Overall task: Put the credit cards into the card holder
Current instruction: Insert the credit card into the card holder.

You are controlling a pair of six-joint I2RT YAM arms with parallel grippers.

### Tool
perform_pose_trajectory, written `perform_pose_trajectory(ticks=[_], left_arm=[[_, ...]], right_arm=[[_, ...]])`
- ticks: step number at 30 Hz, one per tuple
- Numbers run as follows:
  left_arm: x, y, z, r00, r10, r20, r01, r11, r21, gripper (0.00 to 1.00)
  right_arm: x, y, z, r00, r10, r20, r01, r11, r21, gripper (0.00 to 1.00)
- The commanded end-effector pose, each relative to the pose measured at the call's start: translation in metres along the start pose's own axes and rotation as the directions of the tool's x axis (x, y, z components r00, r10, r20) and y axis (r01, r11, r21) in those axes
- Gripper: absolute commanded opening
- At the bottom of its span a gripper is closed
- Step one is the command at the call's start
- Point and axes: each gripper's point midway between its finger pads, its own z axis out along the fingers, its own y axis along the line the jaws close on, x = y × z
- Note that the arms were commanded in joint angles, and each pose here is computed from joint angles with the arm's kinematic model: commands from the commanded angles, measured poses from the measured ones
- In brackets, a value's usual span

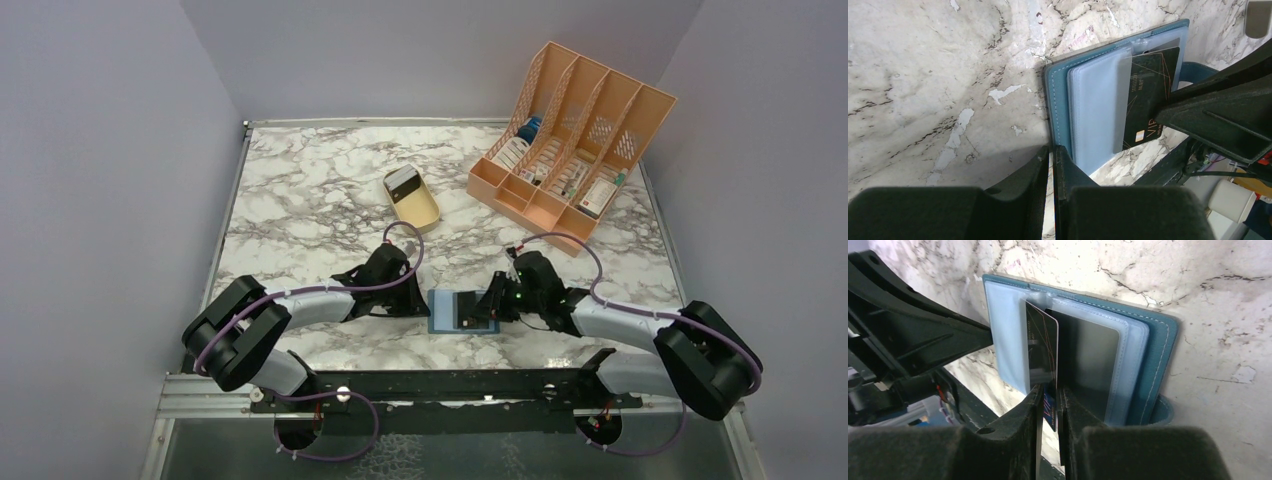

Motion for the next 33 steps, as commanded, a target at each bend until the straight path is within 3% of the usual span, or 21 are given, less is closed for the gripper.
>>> perform_pose_trajectory(ticks=[1, 11, 33], left_arm=[[0.013, 0.015, 0.003, 1.0, -0.004, -0.029, 0.002, 0.999, -0.048, 0.12], [0.016, 0.017, 0.006, 0.999, -0.004, -0.036, 0.003, 0.999, -0.047, 0.12], [0.015, 0.012, 0.008, 0.999, -0.003, -0.037, 0.002, 1.0, -0.028, 0.13]], right_arm=[[-0.001, -0.01, -0.007, 0.999, -0.032, -0.024, 0.034, 0.994, 0.1, 0.2], [-0.002, -0.008, -0.011, 0.998, -0.049, -0.047, 0.054, 0.991, 0.12, 0.4], [-0.006, 0.023, 0.011, 0.99, -0.122, -0.071, 0.119, 0.992, -0.046, 0.4]])
